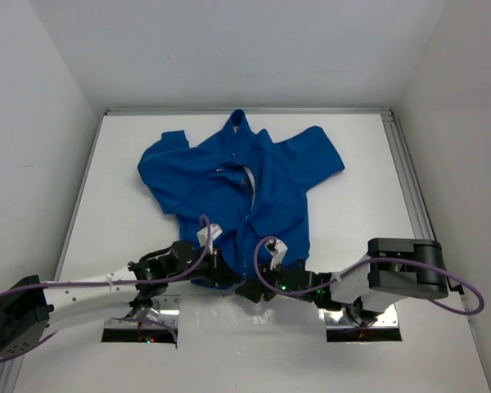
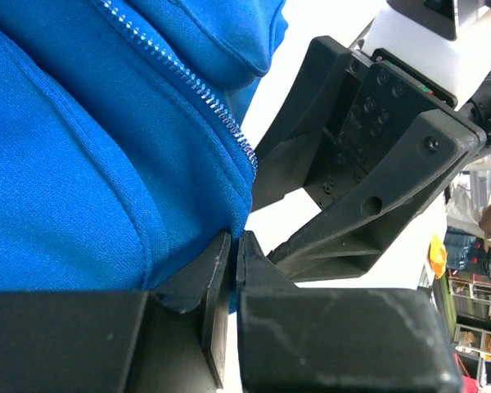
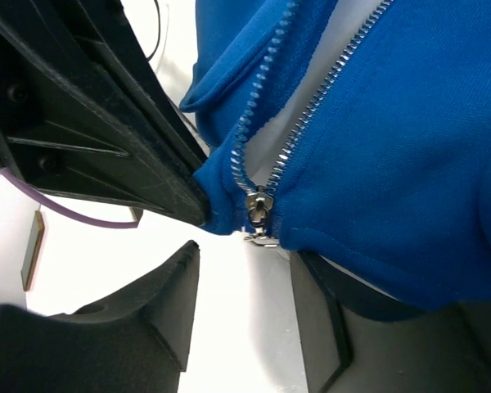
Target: Zip up the jacket
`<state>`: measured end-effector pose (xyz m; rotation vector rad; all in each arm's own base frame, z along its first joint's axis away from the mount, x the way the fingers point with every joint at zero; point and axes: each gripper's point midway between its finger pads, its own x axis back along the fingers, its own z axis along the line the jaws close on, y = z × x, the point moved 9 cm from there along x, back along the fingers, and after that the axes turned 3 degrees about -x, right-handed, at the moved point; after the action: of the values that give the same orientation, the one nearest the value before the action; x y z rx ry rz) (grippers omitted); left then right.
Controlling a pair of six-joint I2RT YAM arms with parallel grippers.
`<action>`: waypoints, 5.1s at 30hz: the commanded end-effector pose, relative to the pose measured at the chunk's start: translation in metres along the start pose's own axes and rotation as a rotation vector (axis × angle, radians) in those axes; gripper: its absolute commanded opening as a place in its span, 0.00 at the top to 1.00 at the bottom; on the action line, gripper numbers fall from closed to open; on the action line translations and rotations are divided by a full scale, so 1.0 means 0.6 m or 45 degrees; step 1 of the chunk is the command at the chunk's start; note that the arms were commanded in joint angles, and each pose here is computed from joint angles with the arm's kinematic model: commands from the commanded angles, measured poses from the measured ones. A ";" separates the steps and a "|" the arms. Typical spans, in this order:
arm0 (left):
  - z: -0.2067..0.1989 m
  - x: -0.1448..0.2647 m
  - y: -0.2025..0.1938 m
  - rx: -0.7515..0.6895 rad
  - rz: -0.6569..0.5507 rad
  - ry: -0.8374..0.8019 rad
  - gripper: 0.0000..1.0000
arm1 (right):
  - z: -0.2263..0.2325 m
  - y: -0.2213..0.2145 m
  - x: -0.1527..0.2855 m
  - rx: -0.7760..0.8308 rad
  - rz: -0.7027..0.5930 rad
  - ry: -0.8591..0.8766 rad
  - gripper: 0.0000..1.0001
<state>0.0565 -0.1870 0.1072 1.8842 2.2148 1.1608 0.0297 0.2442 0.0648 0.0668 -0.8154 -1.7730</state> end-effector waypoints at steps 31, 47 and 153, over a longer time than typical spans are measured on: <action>-0.021 0.010 -0.001 0.007 0.017 -0.105 1.00 | 0.024 0.023 0.007 0.055 -0.144 0.156 0.83; 0.001 0.011 -0.010 -0.039 0.069 0.038 1.00 | 0.041 0.021 0.013 0.152 0.012 -0.045 1.00; 0.007 -0.048 0.042 -0.177 0.048 0.439 0.99 | -0.133 0.348 0.078 0.061 -0.371 -0.705 0.88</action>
<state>0.0890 -0.1841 0.1149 1.6263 2.3644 1.8463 0.2287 0.1393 0.1288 -0.3452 -1.3183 -2.0573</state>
